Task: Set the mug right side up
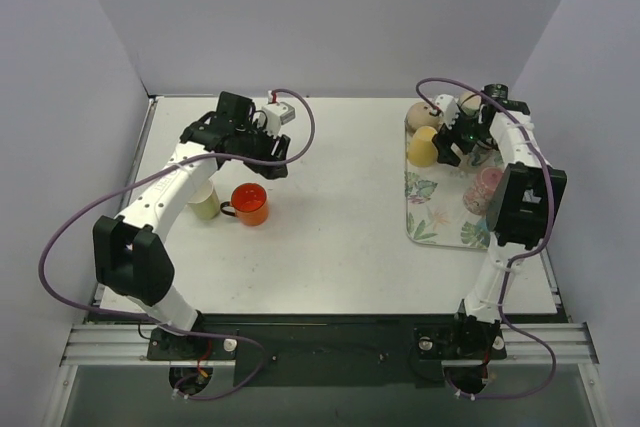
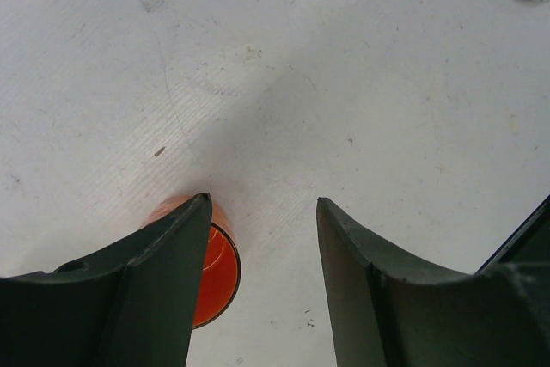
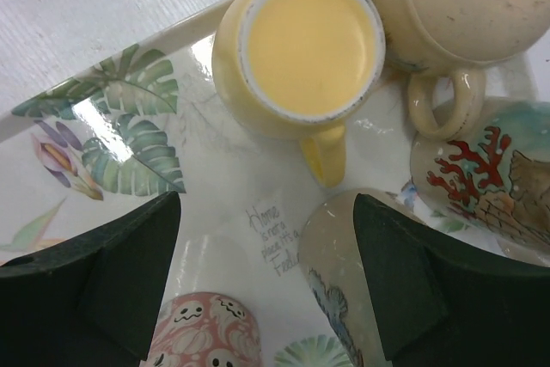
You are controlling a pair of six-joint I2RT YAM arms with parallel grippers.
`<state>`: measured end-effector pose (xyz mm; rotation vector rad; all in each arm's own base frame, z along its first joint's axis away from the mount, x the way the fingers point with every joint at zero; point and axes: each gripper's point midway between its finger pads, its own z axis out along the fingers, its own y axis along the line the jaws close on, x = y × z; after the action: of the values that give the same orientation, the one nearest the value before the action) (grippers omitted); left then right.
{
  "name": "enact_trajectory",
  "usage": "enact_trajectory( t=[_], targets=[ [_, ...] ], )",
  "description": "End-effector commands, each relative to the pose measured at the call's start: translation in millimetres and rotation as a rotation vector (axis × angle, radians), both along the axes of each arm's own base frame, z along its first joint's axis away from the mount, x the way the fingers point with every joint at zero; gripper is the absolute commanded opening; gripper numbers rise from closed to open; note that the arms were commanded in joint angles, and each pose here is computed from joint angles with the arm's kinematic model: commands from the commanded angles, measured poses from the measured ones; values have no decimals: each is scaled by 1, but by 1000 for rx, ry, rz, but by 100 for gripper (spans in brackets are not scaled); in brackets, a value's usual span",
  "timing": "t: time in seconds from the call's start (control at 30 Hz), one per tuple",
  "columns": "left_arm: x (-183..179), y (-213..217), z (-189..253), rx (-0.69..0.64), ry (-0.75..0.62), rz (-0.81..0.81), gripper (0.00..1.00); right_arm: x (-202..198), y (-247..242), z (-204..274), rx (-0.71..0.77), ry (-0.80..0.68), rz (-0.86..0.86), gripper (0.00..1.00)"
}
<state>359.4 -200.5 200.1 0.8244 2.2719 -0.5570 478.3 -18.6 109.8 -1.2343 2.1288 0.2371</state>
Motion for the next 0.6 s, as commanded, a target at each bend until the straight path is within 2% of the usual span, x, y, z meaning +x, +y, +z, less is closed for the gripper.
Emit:
enact_trajectory(
  t=[0.0,0.33,0.57],
  targets=[
    [8,-4,22,-54,-31,-9,62,-3,-2,-9,-118,37,119,76],
    [9,0,20,-41,-13,1,61,14,3,-34,-191,60,179,75],
    [10,3,23,-27,-36,6,62,-12,14,-37,-166,119,228,40]
  ],
)
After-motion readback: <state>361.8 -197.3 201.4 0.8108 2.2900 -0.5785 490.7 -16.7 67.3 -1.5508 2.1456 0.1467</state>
